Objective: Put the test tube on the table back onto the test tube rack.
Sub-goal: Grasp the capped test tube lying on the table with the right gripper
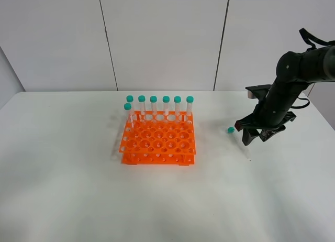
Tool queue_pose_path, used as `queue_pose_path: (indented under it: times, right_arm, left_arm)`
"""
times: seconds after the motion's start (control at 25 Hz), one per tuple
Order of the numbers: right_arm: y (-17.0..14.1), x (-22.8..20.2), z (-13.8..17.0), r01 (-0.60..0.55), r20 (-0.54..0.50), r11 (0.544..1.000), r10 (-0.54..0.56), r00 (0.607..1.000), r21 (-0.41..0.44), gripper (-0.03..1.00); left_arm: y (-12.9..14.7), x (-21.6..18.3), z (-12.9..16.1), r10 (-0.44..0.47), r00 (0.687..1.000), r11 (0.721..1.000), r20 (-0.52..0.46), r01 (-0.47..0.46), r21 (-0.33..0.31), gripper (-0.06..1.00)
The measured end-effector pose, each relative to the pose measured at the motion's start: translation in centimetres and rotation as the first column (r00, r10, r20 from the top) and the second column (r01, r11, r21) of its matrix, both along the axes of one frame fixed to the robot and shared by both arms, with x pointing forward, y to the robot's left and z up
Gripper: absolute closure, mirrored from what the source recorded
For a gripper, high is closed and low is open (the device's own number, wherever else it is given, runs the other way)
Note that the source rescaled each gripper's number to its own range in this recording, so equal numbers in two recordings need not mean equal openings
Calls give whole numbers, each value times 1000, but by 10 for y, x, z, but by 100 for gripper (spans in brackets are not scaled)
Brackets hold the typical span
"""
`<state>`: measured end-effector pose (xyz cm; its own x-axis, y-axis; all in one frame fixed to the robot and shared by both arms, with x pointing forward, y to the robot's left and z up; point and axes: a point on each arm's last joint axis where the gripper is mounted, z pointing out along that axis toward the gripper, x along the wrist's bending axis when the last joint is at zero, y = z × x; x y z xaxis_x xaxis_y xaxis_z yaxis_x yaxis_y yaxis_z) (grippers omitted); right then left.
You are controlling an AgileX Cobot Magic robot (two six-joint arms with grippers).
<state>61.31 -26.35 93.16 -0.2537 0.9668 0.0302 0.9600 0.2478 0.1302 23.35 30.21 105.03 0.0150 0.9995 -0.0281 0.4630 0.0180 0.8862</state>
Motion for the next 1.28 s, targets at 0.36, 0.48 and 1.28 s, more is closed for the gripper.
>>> queue_pose_path:
  times: [0.36, 0.48, 1.28]
  right_arm:
    - [1, 5, -23, 11, -19, 1000, -11, 1000, 7, 45]
    - [1, 7, -28, 12, -16, 1000, -12, 1000, 8, 45]
    - [4, 11, -27, 43, 22, 998, -44, 999, 46, 45]
  left_arm:
    - [0, 0, 0, 0, 1000, 1000, 0, 0, 0, 11]
    - [0, 0, 0, 0, 1000, 1000, 0, 0, 0, 11]
    - [0, 0, 0, 0, 1000, 1000, 0, 0, 0, 11]
